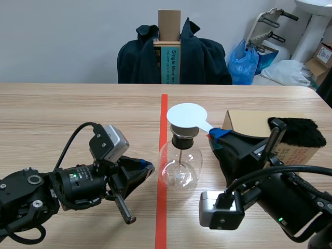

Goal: Do the electroscope experiment.
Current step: 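Move the plate toward and away from the electroscope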

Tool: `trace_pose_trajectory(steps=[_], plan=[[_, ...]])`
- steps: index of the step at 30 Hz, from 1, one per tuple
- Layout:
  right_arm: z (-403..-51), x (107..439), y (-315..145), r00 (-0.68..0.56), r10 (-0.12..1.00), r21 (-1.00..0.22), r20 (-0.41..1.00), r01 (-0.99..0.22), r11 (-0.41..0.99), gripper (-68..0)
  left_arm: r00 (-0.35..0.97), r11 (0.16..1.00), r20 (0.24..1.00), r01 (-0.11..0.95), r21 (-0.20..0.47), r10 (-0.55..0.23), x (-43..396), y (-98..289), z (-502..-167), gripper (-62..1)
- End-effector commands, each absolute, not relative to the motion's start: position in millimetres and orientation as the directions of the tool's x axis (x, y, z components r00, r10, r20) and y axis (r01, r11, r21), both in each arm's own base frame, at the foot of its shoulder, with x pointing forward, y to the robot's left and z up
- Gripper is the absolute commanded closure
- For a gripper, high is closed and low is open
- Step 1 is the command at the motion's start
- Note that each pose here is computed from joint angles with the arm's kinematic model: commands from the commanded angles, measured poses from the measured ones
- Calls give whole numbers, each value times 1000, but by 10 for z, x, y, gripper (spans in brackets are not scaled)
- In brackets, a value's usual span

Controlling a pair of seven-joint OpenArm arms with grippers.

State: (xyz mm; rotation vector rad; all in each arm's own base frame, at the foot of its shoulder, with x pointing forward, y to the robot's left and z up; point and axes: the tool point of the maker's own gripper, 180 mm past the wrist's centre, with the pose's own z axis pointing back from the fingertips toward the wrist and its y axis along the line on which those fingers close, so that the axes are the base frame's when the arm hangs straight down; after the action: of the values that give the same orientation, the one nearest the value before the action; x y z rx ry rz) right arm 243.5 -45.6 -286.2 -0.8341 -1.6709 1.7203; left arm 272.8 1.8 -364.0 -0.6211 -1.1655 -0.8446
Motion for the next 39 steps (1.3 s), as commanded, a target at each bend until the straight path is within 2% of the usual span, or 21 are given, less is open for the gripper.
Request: trace_pose_trajectory(steps=[1,7,11,21,30,39], plan=[[-2778,2459,-472,-628,776,-998,-56,43,-37,-7,133,558,969,830,6,-208,2790,-29,-3515,-18],[-2778,2467,-481,-623,781,-998,-55,43,-37,-7,133,558,969,830,6,-208,2790,-29,-3515,-18],[-2773,2530,-567,-575,816,-998,-54,42,-37,-7,133,558,969,830,6,-208,2790,-29,-3515,-18],[-2746,2763,-1026,-320,946,-998,-48,42,-36,-7,133,558,969,830,6,-208,2790,-29,-3515,-18],[-2717,2834,-1429,-157,987,-998,-42,42,-36,-7,133,558,969,830,6,-208,2790,-29,-3515,-18],[-2953,2732,-1565,-125,992,-998,-31,-50,-37,-7,133,558,969,830,6,-208,2790,-29,-3514,-18]])
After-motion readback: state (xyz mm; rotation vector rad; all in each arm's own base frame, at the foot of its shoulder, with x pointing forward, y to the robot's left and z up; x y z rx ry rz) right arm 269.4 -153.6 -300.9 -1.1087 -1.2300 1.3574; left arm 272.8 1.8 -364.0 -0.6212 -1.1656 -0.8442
